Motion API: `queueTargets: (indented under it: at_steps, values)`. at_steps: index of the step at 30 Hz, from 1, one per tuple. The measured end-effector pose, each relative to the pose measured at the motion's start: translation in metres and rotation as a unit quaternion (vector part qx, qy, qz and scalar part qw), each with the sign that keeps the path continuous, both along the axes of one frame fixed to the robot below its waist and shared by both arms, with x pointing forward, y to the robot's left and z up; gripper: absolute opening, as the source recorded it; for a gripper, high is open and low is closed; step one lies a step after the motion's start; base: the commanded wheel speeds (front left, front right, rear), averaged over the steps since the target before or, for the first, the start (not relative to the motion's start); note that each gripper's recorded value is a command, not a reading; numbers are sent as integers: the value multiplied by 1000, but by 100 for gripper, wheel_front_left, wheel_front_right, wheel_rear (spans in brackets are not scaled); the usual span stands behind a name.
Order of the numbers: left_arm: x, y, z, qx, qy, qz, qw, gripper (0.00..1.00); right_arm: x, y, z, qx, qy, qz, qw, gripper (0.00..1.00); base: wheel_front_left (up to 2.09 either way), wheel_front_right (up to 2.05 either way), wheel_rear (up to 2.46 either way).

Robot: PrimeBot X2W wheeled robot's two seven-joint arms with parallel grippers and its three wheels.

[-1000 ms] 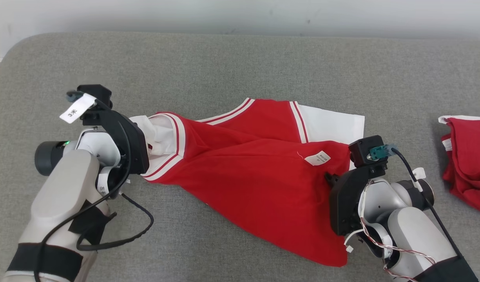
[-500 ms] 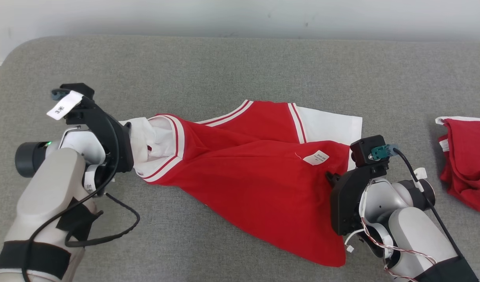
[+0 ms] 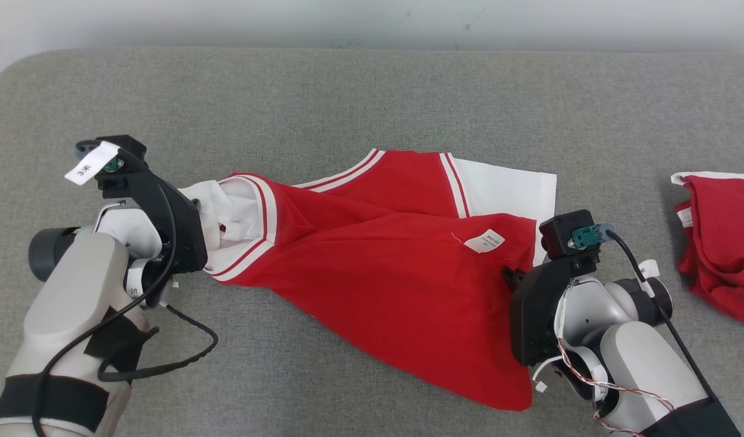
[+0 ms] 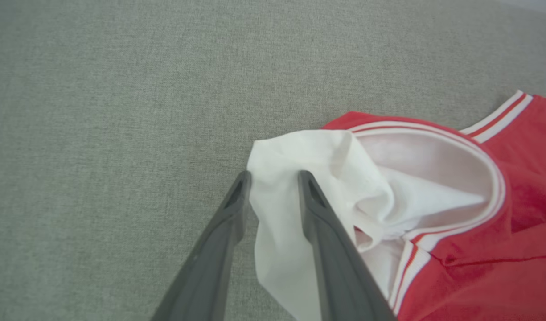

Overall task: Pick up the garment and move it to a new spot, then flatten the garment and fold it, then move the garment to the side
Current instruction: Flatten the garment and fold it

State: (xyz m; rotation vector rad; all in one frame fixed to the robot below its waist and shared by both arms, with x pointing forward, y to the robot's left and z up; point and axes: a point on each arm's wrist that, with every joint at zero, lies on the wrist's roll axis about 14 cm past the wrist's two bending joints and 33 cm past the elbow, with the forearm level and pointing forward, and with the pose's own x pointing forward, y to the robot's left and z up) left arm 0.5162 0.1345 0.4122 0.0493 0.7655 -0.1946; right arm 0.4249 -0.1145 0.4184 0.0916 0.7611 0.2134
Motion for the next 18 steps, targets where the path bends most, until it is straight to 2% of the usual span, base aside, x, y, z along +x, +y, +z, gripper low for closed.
queueTargets:
  at_steps: [2,4,5,6,7,8,9,11,18]
  values:
    - [0,0,0,-3,1,1,1000,44,0,0,0,0,0,0,1000,0,0,0,0]
    - [-1,-1,0,-5,2,-2,1000,28,0,0,0,0,0,0,1000,0,0,0,0]
    - [-1,0,0,-4,2,-1,1000,28,0,0,0,-1,1,0,1000,0,0,0,0]
    - [-1,0,0,-4,3,-1,1000,16,-1,0,0,-1,1,0,1000,0,0,0,0]
    - [-2,0,0,-4,4,-3,1000,13,-1,0,0,-1,1,0,1000,0,0,0,0]
    - [-2,1,0,-4,6,-3,1000,20,-1,0,0,-1,1,0,1000,0,0,0,0]
    - [-3,2,-1,-3,7,-1,1000,44,-1,0,0,-1,1,1,1000,0,0,0,0]
    - [-3,4,-1,-4,8,3,1000,100,-2,0,1,-1,0,1,1000,0,0,0,0]
    - [-2,12,2,-21,11,14,1000,100,-6,0,2,-4,2,3,1000,0,0,0,0]
